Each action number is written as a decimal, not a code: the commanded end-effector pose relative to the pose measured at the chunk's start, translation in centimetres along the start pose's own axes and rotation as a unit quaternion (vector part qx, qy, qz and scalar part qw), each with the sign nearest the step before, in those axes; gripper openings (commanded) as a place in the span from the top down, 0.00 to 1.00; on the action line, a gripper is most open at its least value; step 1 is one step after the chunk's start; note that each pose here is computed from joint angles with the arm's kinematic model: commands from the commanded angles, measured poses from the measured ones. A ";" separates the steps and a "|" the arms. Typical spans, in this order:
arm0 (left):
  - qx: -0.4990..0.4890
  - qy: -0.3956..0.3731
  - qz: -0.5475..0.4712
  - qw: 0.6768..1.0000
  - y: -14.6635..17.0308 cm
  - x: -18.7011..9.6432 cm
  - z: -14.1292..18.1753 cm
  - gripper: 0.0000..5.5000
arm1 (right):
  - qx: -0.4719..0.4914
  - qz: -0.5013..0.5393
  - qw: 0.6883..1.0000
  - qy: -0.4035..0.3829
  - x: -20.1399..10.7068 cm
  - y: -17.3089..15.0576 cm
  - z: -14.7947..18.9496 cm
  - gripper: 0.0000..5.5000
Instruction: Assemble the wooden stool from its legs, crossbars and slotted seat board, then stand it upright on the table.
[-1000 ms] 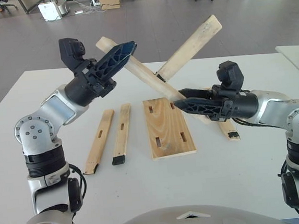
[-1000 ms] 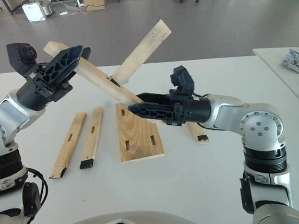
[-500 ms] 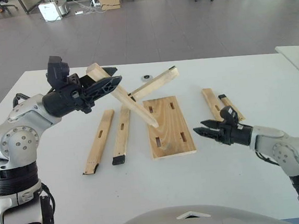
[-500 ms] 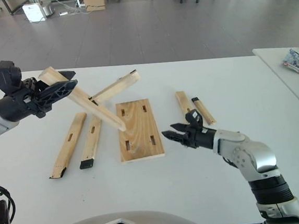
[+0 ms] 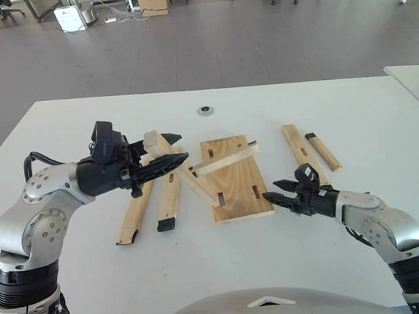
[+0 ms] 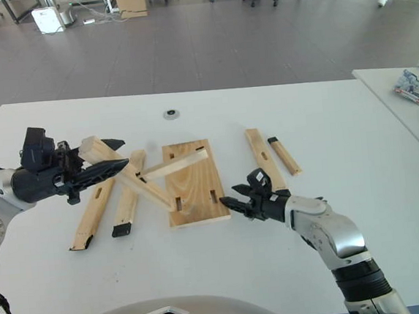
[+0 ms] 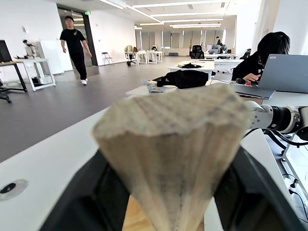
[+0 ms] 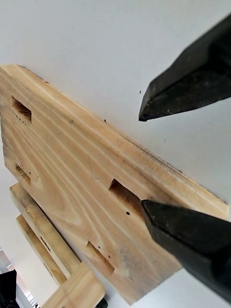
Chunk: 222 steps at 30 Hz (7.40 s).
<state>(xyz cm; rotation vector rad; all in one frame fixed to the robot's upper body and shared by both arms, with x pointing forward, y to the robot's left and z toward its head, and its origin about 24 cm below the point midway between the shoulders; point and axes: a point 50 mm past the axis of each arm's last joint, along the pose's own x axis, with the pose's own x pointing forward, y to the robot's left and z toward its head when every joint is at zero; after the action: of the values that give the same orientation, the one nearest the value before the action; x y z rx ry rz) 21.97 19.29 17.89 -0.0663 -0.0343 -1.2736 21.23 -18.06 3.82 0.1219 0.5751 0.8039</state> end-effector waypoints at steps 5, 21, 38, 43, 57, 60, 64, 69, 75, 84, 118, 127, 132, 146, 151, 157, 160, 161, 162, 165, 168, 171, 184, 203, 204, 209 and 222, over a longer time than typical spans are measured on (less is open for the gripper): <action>0.018 0.004 0.001 1.000 -0.2 0.6 -0.7 0.62 | -0.010 -0.004 1.000 0.009 -0.1 0.2 -0.4 0.44; 0.045 0.045 -0.044 0.997 1.1 1.6 -1.3 0.62 | -0.007 0.002 1.000 0.002 0.3 0.7 -0.4 0.44; 0.031 0.151 -0.077 0.985 0.7 4.1 -5.5 0.62 | 0.004 0.030 1.000 0.006 1.4 2.5 -1.1 0.44; 0.005 0.193 -0.067 0.979 0.9 4.3 -7.2 0.62 | 0.005 0.038 0.999 0.005 1.8 3.0 -1.2 0.44; 0.009 0.164 0.081 0.983 1.9 0.3 -7.0 0.21 | 0.008 0.032 0.999 0.007 1.6 2.9 -1.6 0.44; 0.056 0.219 0.120 0.967 1.6 -1.8 -8.5 0.15 | 0.012 0.029 0.999 0.006 1.6 2.9 -1.8 0.44; 0.072 0.308 0.139 0.938 0.1 -4.9 -11.6 0.15 | 0.017 0.027 0.999 0.005 1.6 3.2 -2.0 0.44; 0.056 0.305 0.241 0.919 -1.0 -4.6 -14.3 0.15 | 0.019 0.026 0.999 0.005 1.4 3.3 -2.0 0.44; 0.004 0.258 0.287 0.923 -2.3 -2.3 -14.5 0.15 | 0.022 0.025 0.999 0.010 1.4 3.3 -2.2 0.44; -0.048 0.311 0.345 0.884 -1.2 -3.7 -14.8 0.15 | 0.029 0.022 0.999 0.006 1.9 3.7 -2.3 0.44; 0.013 -0.099 0.342 0.934 8.6 -0.5 5.9 0.62 | 0.044 -0.049 0.992 -0.104 -3.7 -3.2 4.7 0.44; 0.011 -0.120 -0.005 0.993 3.7 6.9 11.2 0.62 | -0.061 0.295 0.873 -0.384 -10.0 4.1 24.3 0.18; -0.013 -0.097 -0.082 0.992 2.0 7.3 10.5 0.62 | -0.017 0.333 0.843 -0.422 -11.0 4.4 26.4 0.03; -0.026 -0.054 -0.119 0.991 1.2 7.4 8.9 0.62 | 0.001 0.390 0.835 -0.388 -10.1 6.6 26.0 0.38; -0.028 -0.055 -0.114 0.992 1.1 7.3 8.8 0.62 | 0.012 0.381 0.841 -0.384 -9.6 6.1 25.6 0.56; -0.044 -0.073 -0.105 0.991 1.6 6.6 9.4 0.62 | 0.005 0.371 0.844 -0.387 -9.8 6.2 25.8 0.61; -0.033 -0.104 -0.050 0.993 3.0 6.0 10.0 0.50 | -0.001 0.343 0.853 -0.392 -9.9 5.9 26.1 0.61; -0.026 -0.112 -0.020 0.993 3.9 5.2 10.0 0.49 | -0.015 0.308 0.868 -0.389 -9.7 5.4 26.1 0.62; -0.020 -0.117 0.021 0.993 4.9 3.9 9.7 0.49 | -0.029 0.269 0.883 -0.385 -9.6 4.8 25.8 0.62; -0.029 -0.138 0.142 0.980 7.7 -0.5 8.4 0.49 | -0.085 0.146 0.924 -0.343 -8.8 2.8 23.7 0.62; -0.036 -0.121 0.211 0.969 8.6 -2.7 6.0 0.49 | -0.131 0.089 0.944 -0.290 -7.5 1.6 20.9 0.62; -0.050 -0.092 0.241 0.965 8.3 -3.1 2.6 0.49 | -0.155 0.096 0.955 -0.232 -6.7 1.1 17.1 0.62; -0.086 -0.078 0.285 0.952 6.5 -3.2 -1.7 0.49 | -0.166 0.215 0.928 -0.256 -7.7 1.7 12.1 0.62; -0.089 -0.069 0.269 0.956 6.7 -2.8 -1.7 0.49 | -0.187 0.234 0.915 -0.272 -6.0 2.5 11.3 0.62; -0.089 -0.069 0.269 0.957 6.7 -2.8 -1.6 0.49 | -0.187 0.235 0.914 -0.273 -6.0 2.5 11.3 0.62; -0.088 -0.069 0.264 0.958 6.8 -2.5 -1.6 0.49 | -0.179 0.240 0.915 -0.269 -4.8 2.7 10.6 0.62; -0.085 -0.072 0.261 0.959 6.8 -2.4 -1.4 0.49 | -0.193 0.224 0.922 -0.249 -4.6 1.4 10.1 0.62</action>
<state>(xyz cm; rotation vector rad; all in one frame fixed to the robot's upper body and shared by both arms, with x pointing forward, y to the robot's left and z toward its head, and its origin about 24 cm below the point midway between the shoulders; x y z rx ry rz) 27.62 23.54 15.71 -0.3181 -0.0301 -0.7357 22.74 -18.77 14.52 0.1319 -0.1383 1.2805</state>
